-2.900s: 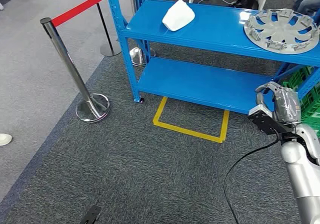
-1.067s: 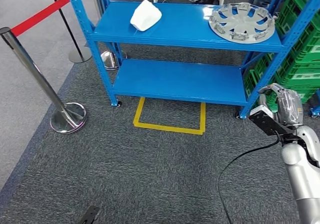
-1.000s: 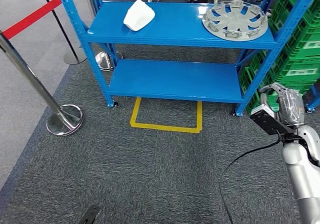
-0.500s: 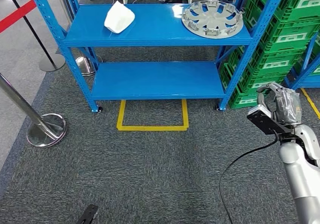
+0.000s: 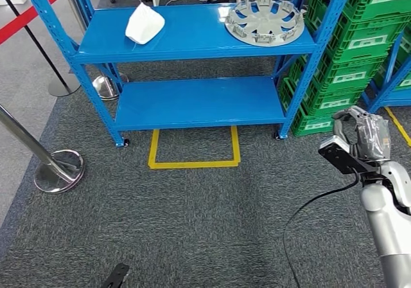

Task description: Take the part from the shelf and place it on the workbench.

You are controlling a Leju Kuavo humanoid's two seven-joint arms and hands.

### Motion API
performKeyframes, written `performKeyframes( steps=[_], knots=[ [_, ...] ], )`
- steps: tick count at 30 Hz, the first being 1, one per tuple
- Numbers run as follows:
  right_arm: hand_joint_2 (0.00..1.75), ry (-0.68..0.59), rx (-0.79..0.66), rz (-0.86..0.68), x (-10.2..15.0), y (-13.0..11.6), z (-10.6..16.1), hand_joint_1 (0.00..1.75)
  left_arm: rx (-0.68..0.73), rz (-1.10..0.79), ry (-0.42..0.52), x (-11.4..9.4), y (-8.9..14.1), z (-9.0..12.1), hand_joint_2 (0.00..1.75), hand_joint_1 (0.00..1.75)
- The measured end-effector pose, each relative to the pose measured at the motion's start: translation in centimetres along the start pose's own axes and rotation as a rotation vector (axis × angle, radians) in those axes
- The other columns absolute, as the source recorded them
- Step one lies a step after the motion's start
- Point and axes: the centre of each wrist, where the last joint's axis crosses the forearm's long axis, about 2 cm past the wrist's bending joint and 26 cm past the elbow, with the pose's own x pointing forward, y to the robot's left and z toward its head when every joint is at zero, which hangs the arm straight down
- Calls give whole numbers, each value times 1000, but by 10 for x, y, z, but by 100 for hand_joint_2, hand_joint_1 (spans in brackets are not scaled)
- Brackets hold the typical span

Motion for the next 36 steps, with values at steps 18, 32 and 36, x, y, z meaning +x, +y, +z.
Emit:
performKeyframes(
  steps=[18, 32, 36],
  knots=[
    [175, 1, 17, 33, 1, 4, 0, 175, 0, 0, -1, 1, 0, 0, 175, 0],
    [175, -5, 12, 14, 3, 6, 1, 0, -16, 3, -29, 1, 0, 0, 175, 0],
    [175, -4, 17, 12, 3, 8, 4, 0, -8, -1, -25, 1, 0, 0, 87, 0]
  ],
)
